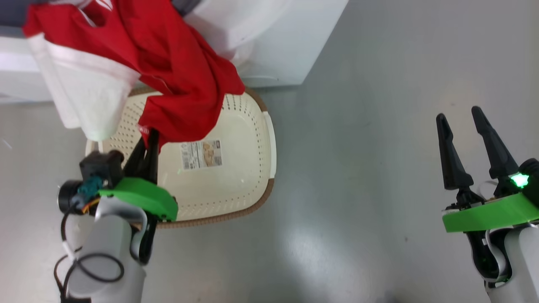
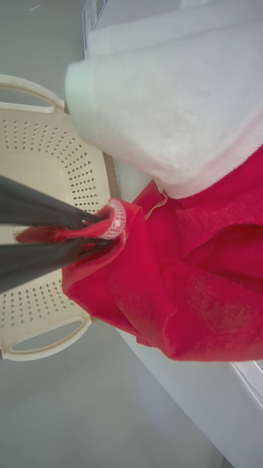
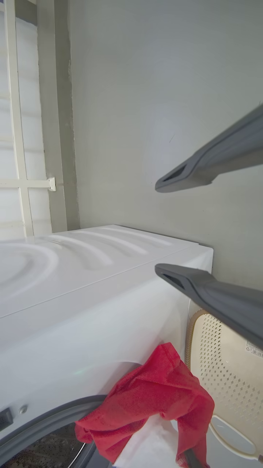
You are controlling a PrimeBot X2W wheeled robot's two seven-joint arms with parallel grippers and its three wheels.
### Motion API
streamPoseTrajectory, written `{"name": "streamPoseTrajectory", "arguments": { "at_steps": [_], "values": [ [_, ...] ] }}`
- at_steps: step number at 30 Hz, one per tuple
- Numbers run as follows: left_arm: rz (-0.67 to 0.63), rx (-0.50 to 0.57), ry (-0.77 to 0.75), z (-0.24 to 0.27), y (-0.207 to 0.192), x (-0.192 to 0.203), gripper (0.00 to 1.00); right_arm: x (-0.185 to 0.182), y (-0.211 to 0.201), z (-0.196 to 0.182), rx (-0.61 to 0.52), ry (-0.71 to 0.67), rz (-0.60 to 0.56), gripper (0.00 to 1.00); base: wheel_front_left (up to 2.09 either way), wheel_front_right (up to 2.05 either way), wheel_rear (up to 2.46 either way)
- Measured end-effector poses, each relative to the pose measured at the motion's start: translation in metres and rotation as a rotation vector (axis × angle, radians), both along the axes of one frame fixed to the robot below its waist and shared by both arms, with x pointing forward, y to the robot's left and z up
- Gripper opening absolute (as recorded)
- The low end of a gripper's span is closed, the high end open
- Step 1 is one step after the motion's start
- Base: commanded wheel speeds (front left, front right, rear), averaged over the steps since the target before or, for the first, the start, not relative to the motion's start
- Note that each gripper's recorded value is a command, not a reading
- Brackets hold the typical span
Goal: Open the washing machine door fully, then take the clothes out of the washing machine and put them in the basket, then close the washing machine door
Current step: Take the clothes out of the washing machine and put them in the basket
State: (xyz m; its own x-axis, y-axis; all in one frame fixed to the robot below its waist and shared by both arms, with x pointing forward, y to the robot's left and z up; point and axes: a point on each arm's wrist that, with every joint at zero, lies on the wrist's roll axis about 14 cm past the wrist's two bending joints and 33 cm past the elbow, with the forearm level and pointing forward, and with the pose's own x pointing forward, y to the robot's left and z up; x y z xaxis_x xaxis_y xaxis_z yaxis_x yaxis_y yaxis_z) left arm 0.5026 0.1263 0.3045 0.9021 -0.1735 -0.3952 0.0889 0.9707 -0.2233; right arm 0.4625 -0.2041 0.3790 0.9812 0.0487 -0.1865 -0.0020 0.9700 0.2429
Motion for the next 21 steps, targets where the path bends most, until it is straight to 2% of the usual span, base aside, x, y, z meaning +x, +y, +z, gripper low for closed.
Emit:
{"name": "streamPoseTrajectory", "arguments": {
  "at_steps": [18,20,21],
  "values": [
    [-0.063,0.031,0.178,-0.072,-0.016,0.022,0.00,0.016,-0.001,-0.042,-0.002,0.063,0.000,1.00,0.00,0.00,0.00],
    [-0.064,0.035,0.190,-0.077,-0.016,0.023,0.04,0.017,-0.001,-0.044,-0.002,0.064,0.000,1.00,0.00,0.00,0.00],
    [-0.068,0.039,0.195,-0.078,-0.016,0.023,0.11,0.018,-0.001,-0.043,-0.003,0.061,0.000,1.00,0.00,0.00,0.00]
  ]
}}
